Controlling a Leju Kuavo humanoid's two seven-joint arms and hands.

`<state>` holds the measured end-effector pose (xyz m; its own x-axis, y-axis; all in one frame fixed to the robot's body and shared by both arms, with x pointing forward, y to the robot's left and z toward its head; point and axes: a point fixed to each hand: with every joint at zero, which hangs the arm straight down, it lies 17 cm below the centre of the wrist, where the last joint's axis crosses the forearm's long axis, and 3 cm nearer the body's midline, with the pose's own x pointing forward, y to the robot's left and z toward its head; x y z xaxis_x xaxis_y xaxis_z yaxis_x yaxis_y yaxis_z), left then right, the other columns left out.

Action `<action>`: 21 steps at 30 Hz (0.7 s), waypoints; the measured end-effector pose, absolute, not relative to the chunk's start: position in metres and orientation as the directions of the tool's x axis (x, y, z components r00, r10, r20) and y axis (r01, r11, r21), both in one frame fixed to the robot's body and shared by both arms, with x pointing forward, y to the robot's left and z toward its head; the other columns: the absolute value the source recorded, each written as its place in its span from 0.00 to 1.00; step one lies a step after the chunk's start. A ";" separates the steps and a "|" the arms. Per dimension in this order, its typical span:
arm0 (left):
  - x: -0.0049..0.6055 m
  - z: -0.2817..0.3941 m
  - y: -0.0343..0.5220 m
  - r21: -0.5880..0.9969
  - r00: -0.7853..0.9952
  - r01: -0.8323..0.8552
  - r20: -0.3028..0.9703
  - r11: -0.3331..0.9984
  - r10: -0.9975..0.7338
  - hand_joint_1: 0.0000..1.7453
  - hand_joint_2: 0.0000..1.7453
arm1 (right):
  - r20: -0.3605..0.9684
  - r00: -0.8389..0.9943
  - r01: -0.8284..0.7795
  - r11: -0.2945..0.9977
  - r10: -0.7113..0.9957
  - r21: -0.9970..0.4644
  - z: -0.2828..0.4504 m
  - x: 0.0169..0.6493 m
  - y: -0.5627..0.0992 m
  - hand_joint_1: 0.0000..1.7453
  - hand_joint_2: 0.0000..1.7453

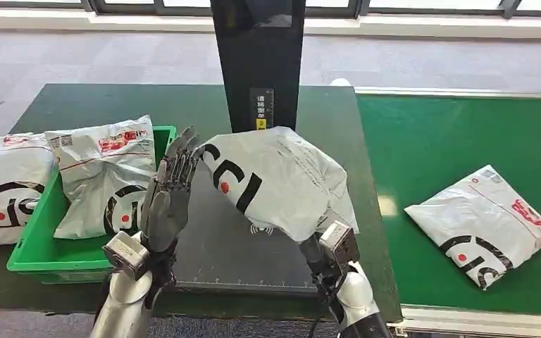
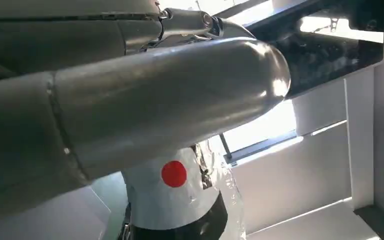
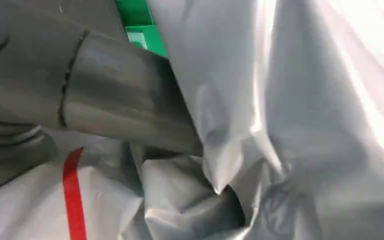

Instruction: Moved the parcel from conveyor to table for the left to box.

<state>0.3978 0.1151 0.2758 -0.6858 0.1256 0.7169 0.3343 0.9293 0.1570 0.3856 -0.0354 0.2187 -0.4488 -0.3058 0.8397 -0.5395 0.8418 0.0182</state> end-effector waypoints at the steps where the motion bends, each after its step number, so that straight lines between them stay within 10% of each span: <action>1: 0.398 0.276 0.115 0.157 -0.686 0.334 0.716 0.929 0.126 0.00 0.00 | 0.841 -0.448 -0.538 0.843 -0.303 0.017 0.218 0.386 -0.036 0.00 0.00; 21: 0.394 0.266 0.114 0.160 -0.671 0.335 0.732 0.929 0.116 0.00 0.00 | 0.955 -0.295 -0.456 0.881 -0.017 -0.126 0.138 0.421 -0.031 0.00 0.00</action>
<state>0.3941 0.1145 0.2658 -0.6710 0.1163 0.7323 0.3350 0.9286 0.1595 0.4212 -0.0309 0.1383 -0.2950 -0.0167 0.9553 -0.4564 0.8809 -0.1256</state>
